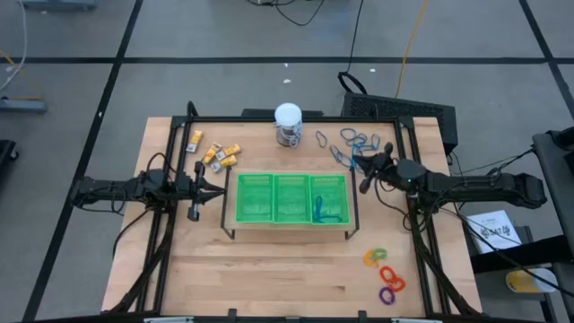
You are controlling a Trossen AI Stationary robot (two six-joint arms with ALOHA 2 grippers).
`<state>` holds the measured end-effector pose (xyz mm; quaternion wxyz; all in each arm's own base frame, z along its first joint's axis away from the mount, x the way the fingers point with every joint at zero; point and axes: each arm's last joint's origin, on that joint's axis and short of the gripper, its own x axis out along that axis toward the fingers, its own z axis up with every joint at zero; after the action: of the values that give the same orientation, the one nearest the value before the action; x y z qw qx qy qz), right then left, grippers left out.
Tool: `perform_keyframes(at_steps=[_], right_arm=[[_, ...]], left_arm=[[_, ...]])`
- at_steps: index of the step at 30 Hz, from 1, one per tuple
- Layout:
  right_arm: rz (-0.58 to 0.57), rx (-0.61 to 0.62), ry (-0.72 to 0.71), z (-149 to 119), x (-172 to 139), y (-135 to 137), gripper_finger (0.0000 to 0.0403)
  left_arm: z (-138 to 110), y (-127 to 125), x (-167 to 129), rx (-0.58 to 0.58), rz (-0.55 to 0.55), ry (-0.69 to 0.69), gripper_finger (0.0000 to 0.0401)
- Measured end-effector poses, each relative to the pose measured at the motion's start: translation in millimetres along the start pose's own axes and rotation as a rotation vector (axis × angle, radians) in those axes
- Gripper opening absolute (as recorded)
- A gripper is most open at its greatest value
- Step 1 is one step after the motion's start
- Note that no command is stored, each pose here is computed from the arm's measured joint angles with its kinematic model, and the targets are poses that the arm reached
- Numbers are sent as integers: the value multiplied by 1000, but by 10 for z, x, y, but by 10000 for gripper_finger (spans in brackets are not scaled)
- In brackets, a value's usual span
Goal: Pick & Place Office Desk Supplies
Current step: Put the blue rubber band into the right green bin on the shelf
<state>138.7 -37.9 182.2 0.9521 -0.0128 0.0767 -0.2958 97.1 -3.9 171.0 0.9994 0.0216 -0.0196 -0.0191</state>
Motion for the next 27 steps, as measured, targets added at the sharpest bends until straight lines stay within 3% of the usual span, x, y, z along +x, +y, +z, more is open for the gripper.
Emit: perform_keyframes(at_steps=[9,20,27], right_arm=[[8,53,-192,197,-19,-5,0],[280,181,-375,370,-59,57,0],[487,347,-413,430,-71,118,0]], left_arm=[[0,0,0,0,0,0,45],[0,0,0,0,0,0,45],[0,0,0,0,0,0,45]])
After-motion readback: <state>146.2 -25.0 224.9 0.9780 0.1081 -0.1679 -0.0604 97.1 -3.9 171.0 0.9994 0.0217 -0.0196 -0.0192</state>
